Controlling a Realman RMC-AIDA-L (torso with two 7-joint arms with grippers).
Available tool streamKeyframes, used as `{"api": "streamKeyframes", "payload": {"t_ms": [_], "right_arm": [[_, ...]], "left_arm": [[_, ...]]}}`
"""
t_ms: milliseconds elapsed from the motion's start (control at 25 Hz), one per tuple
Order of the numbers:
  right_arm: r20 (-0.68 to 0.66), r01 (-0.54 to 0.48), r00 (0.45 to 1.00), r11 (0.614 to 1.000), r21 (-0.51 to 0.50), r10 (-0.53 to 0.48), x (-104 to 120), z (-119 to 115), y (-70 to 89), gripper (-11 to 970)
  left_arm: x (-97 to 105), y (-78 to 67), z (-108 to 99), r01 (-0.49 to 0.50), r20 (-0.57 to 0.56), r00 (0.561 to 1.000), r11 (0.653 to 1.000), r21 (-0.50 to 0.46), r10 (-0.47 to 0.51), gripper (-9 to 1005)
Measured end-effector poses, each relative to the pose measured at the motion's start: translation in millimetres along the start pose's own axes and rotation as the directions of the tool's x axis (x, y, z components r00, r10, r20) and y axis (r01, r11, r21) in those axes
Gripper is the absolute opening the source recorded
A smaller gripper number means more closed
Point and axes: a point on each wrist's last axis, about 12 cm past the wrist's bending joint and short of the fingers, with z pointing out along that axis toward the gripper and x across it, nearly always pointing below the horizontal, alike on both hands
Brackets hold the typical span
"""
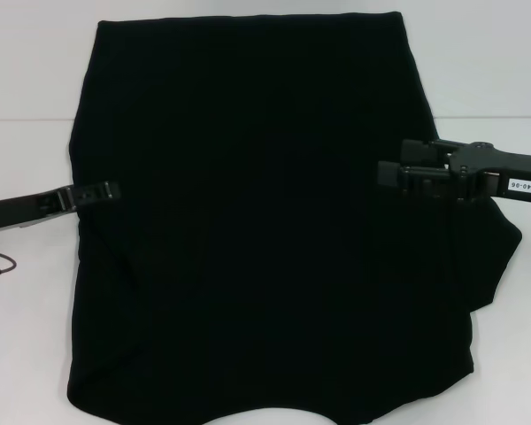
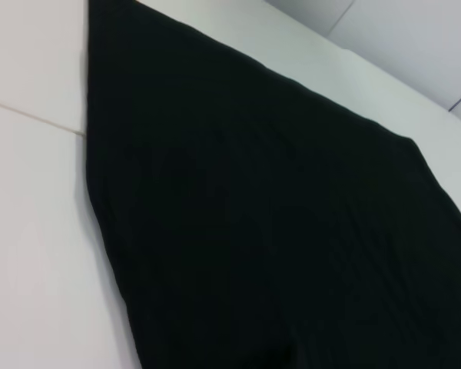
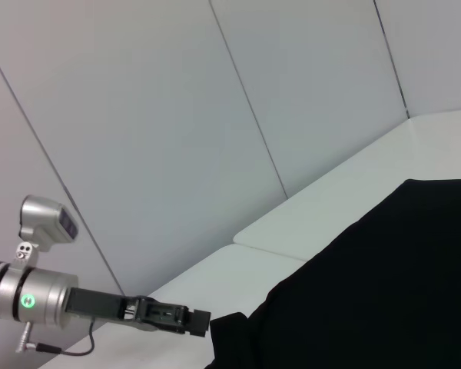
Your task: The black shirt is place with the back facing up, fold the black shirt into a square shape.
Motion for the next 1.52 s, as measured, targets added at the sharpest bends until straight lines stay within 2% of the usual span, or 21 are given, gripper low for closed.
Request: {"api": "streamKeyframes", "payload": {"t_ms": [200, 320, 640, 800, 880, 1160, 1520], "right_arm": [[0.001, -0.002, 1.000, 1.000, -0.004, 0.002, 0.0, 1.6, 0.8, 883], [0.001, -0.003, 1.000, 1.000, -0.004, 0.003, 0.4, 1.8, 1.0, 883], [-0.001, -0.008, 1.000, 1.000, 0.004, 0.008, 3.9, -1.8, 0.2, 882], [-0.001, -0.007, 1.000, 1.000, 0.005, 0.007, 5.0, -2.3, 0.2, 882], [-0.002, -0.010, 1.000, 1.000, 0.008, 0.010, 5.6, -3.4, -0.2, 882], [-0.001, -0.013, 1.000, 1.000, 0.012, 0.013, 4.8, -4.4, -1.0, 883], [0.000, 0.001, 1.000, 1.000, 0.000, -0.001, -1.9, 0.5, -0.5, 885]], "left_arm": [[2.6, -6.2, 10.3, -0.023, -0.019, 1.000, 1.000, -0.003, 0.022, 917], [1.5, -16.4, 18.6, -0.038, -0.033, 0.999, 0.999, 0.027, 0.039, 940], [-20.5, -64.7, 35.6, -0.074, -0.047, 0.995, 0.971, 0.225, 0.087, 937], [-24.0, -76.3, 40.2, -0.084, -0.052, 0.993, 0.961, 0.262, 0.101, 937], [-23.5, -72.8, 37.5, -0.082, -0.049, 0.994, 0.964, 0.254, 0.098, 937], [-13.3, -42.4, 18.5, -0.059, -0.023, 0.998, 0.983, 0.172, 0.064, 938], [-7.5, -27.9, 14.0, -0.075, 0.013, 0.997, 0.993, 0.090, 0.075, 938]]}}
